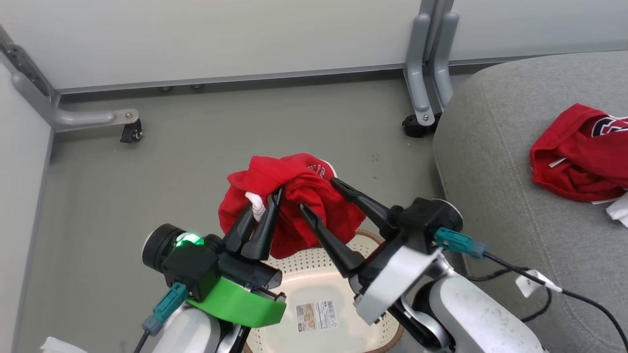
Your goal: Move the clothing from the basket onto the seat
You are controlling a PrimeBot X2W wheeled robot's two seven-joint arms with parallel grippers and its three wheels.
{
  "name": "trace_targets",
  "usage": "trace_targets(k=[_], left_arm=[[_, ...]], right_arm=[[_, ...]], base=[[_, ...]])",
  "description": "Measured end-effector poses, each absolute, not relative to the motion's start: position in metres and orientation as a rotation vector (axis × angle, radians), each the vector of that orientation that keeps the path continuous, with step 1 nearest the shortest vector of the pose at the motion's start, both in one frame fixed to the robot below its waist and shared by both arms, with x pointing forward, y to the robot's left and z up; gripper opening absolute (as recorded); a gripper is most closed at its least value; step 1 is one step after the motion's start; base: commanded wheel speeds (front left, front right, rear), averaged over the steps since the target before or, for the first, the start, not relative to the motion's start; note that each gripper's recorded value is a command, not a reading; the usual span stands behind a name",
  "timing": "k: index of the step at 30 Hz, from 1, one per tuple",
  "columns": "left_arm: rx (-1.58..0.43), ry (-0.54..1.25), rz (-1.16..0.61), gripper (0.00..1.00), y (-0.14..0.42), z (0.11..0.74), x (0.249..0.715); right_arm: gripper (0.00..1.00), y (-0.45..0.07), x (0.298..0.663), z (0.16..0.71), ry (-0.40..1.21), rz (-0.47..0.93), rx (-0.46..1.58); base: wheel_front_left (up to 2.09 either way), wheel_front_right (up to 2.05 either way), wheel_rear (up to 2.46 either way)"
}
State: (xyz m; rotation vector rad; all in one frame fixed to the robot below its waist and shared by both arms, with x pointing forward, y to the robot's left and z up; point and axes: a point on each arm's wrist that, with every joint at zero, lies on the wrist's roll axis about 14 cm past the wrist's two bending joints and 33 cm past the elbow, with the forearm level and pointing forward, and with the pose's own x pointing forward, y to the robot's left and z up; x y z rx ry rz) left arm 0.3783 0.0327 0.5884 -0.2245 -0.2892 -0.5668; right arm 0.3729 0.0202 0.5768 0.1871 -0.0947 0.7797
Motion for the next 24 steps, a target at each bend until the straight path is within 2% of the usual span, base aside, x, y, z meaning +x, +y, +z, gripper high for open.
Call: trace_targets(k=[8, 9, 10, 11, 24], left_arm=[[-0.223, -0.29, -0.577, 0.0, 0.031, 0.589, 0.376], [-0.222, -0.291, -0.578, 0.0, 0.032, 0.589, 0.376], [-0.222, -0.291, -0.578, 0.0, 0.032, 0.589, 0.376], [-0.222, -0.292, -0.578, 0.0, 0.032, 0.589, 0.376], [-0.219, -0.283, -0.579, 0.0, 0.032, 0.587, 0.377]], right_arm=[[1.0, 0.046, 0.38, 0.556, -0.013, 0.857, 0.138], [0.47, 0.049, 0.38, 0.553, -0.002, 0.865, 0.133], [0.35, 0.05, 0.38, 0.552, 0.005, 0.867, 0.135], [0.0, 0.052, 0.38, 0.551, 0.009, 0.87, 0.137], [0.0, 0.054, 0.389, 0.548, 0.01, 0.877, 0.144]], base=[[0.0, 0.0, 0.0], [0.0, 0.0, 0.0], [0.0, 0.0, 0.0], [0.0, 0.0, 0.0], [0.0, 0.0, 0.0]])
